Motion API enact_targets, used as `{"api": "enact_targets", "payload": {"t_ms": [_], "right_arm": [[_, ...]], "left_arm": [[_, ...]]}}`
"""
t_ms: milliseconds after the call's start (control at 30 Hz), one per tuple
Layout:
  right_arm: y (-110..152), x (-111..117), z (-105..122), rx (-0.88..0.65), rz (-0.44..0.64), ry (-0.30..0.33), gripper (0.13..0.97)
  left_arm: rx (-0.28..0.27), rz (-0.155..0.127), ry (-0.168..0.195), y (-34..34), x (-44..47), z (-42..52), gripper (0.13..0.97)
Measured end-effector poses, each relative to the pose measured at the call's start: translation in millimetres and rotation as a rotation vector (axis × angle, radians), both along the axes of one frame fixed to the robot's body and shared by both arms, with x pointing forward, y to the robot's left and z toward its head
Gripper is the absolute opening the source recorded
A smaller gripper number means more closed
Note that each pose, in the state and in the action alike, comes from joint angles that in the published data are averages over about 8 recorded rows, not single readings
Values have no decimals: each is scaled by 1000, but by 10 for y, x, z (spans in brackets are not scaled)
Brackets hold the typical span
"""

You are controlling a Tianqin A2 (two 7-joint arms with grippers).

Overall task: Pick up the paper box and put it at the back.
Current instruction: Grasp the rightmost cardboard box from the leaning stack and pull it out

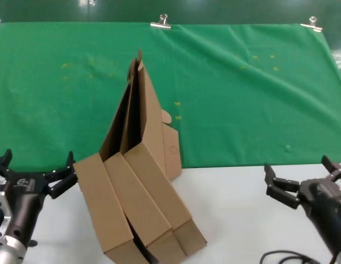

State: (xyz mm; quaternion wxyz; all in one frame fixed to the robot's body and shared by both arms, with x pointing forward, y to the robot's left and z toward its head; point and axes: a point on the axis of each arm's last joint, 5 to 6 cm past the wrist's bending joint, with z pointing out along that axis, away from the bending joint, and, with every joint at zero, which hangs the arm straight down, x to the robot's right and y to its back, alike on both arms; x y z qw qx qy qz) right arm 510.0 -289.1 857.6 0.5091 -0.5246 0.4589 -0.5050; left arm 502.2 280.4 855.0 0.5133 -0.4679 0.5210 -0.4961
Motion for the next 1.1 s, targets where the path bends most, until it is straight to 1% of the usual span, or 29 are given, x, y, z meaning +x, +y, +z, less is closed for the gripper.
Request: {"api": "enact_targets", "payload": {"t_ms": [100,233,400,533,667,700,833,967,1000,1100], "right_arm": [[-70,41,26,-44,49,-25,966],[-209,120,48,-165,160,-73,966],[-423,251,9,-376,377,-128,966],[-564,351,-73,-479,567,-175,966],[-657,445,-174,-515,729,-228,965],[-673,468,-201,-518,766,-241,965],[-726,548,-299,-516,904,-274,965],[-762,619,-381,-506,1034,-284,954],[-764,637,-399,-503,1064,-282,948],[-756,695,-445,-496,1136,-270,931]], "left_arm": [[0,0,0,0,0,0,952],[0,0,0,0,0,0,914],[0,0,0,0,0,0,875],[0,0,0,0,0,0,805],[0,0,0,0,0,0,734],[0,0,0,0,0,0,734],[0,0,0,0,0,0,632],[0,0,0,0,0,0,530],[0,0,0,0,0,0,530],[0,0,0,0,0,0,460]]}}
